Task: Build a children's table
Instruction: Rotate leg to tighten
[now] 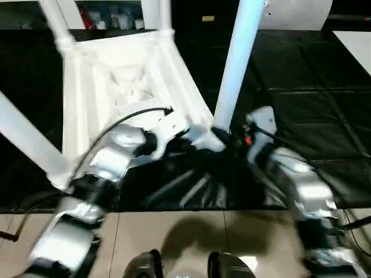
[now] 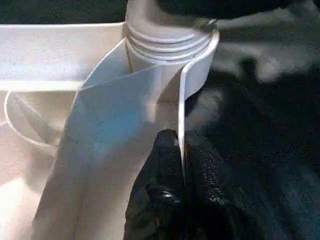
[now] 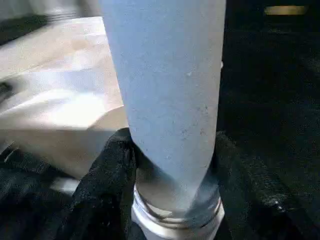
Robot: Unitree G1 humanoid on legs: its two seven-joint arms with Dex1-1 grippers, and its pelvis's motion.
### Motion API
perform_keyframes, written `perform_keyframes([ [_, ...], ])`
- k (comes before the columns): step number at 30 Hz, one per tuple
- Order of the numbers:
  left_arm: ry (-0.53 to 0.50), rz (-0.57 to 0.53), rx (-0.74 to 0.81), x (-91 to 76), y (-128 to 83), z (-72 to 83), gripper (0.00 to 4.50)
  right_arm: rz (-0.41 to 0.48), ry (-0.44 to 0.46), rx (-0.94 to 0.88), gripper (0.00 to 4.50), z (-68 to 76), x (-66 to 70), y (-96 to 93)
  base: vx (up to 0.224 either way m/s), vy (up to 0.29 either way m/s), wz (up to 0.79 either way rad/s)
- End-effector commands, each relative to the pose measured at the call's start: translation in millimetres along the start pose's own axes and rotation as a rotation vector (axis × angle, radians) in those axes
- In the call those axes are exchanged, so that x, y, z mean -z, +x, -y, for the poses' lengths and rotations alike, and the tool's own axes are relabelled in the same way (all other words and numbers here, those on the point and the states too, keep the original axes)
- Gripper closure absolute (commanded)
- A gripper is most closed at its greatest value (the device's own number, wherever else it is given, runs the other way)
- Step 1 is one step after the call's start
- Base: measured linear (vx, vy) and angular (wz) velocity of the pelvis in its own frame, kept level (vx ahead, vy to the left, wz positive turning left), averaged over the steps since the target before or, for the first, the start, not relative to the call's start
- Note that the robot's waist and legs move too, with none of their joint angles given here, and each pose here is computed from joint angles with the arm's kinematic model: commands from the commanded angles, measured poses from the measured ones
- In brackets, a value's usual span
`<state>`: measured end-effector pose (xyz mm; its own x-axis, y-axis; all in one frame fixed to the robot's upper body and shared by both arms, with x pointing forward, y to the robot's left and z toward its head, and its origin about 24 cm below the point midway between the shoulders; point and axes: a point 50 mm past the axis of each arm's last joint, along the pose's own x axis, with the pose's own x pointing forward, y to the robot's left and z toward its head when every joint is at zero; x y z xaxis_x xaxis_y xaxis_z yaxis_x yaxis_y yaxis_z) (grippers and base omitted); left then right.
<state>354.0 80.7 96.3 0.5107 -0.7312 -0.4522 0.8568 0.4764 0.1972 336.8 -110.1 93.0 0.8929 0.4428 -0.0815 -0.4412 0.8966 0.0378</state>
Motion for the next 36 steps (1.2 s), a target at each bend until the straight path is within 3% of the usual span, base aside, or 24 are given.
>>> perform_keyframes([
  [1, -0.003, 0.040, -0.012, -15.2, 19.4, 14.3, 4.50, -0.143, 0.061, 0.013, 2.56, -26.1, 26.7, 12.4, 0.000, 0.000, 0.00],
  [4, 0.013, 0.039, -0.031, -18.9, 24.1, 17.1, 4.50, -0.109, 0.144, 0.081, 2.56, -28.8, 21.6, 18.8, 0.017, -0.005, 0.02],
  [5, 0.012, 0.043, -0.031, -19.7, 25.0, 18.0, 4.50, -0.096, 0.142, 0.087, 2.00, -30.3, 18.9, 20.0, 0.052, -0.016, 0.05],
  [7, 0.006, 0.046, -0.030, -20.5, 25.6, 19.2, 4.50, -0.081, 0.117, 0.064, 1.87, -33.6, 15.9, 20.4, 0.026, -0.009, 0.01],
  [15, 0.034, 0.035, 0.000, -11.6, 15.1, 13.4, 4.50, -0.011, 0.091, 0.083, 1.07, -3.2, 14.0, 5.7, 0.000, 0.000, 0.00],
  [18, 0.047, 0.015, 0.008, -4.5, 9.4, 9.4, 4.50, 0.015, 0.035, 0.000, 0.99, 5.6, 10.4, -2.6, 0.000, 0.000, 0.00],
  [19, 0.069, -0.002, 0.039, 4.2, 1.6, 5.9, 4.50, 0.039, -0.051, -0.137, 0.79, 14.7, 4.3, -15.5, 0.000, 0.000, 0.00],
  [22, 0.103, -0.001, 0.096, 12.6, -7.5, 4.5, 4.50, 0.050, -0.149, -0.270, 0.56, 28.4, -2.8, -30.3, 0.000, 0.000, 0.00],
  [27, 0.178, 0.012, 0.209, 19.8, -20.6, 7.0, 4.50, 0.021, -0.223, -0.466, 0.46, 41.4, -11.7, -43.0, 0.000, 0.000, 0.00],
  [28, 0.178, 0.012, 0.209, 19.8, -20.6, 7.0, 4.50, 0.021, -0.223, -0.466, 0.46, 41.4, -11.7, -43.0, 0.000, 0.000, 0.00],
  [31, 0.261, -0.019, 0.320, 27.8, -35.2, 6.4, 4.50, -0.022, -0.235, -0.689, 0.46, 43.1, -17.6, -51.5, 0.000, 0.000, 0.00],
  [36, 0.288, -0.006, 0.431, 29.0, -46.5, 10.5, 4.50, -0.053, -0.236, -0.804, 0.46, 44.7, -20.0, -51.3, 0.000, 0.000, 0.00],
])
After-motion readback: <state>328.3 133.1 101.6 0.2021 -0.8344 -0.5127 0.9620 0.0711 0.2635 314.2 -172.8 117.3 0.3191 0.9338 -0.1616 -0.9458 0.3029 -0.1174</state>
